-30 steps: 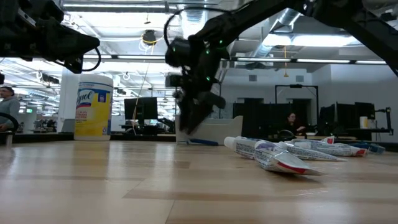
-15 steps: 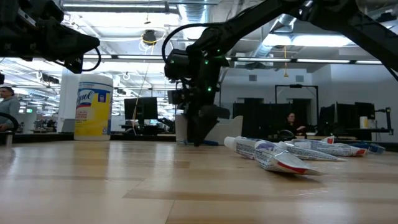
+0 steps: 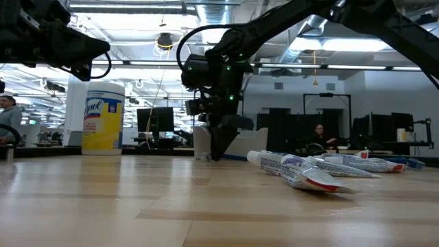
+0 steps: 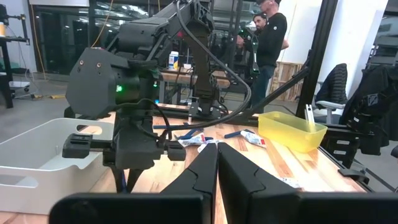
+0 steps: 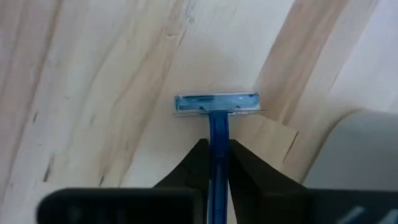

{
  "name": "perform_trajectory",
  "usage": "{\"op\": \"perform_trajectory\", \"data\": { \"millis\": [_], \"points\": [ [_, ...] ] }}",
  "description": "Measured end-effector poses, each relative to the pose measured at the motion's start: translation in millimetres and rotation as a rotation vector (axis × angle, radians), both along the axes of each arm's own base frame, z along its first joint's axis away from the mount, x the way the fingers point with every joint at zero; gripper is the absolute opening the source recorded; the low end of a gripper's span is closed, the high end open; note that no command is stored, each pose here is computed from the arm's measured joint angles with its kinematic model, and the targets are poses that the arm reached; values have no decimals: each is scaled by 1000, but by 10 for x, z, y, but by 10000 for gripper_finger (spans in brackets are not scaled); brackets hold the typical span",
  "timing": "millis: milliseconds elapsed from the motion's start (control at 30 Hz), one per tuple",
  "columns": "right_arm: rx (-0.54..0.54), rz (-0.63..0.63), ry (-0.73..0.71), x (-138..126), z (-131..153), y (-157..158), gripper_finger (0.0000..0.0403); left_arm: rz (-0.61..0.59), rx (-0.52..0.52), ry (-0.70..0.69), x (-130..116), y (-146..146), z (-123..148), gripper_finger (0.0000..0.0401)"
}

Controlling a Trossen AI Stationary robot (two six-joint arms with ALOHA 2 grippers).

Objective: Pick & Place Travel size toiletries
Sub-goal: Put the blue razor into the gray bin

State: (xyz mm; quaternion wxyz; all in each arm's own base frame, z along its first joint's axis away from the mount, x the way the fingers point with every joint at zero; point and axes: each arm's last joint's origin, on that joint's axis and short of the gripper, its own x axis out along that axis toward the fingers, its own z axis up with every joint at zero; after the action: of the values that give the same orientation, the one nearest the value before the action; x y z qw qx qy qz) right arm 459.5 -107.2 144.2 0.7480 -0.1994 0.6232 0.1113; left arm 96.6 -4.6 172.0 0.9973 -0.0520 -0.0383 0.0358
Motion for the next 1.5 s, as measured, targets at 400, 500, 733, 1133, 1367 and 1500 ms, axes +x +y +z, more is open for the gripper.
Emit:
{"op": "perform_trajectory", "data": {
  "millis": [400,500,733,1133,1367,1500],
  "points": [
    [90,-2,-35,89,137,264,26,0,0,0,0,0,0,8],
    [133,-6,-87,156,300,286,24,0,0,0,0,0,0,8],
    [126,-15,-258,284,953,201,25,0,0,0,0,0,0,8],
    [79,-231,-419,-75,1593,-639,25,0,0,0,0,0,0,8],
    [78,-375,-381,-307,1534,-1124,25,0,0,0,0,0,0,8],
    [87,-431,-351,-394,1471,-1286,25,0,0,0,0,0,0,8]
  ]
}}
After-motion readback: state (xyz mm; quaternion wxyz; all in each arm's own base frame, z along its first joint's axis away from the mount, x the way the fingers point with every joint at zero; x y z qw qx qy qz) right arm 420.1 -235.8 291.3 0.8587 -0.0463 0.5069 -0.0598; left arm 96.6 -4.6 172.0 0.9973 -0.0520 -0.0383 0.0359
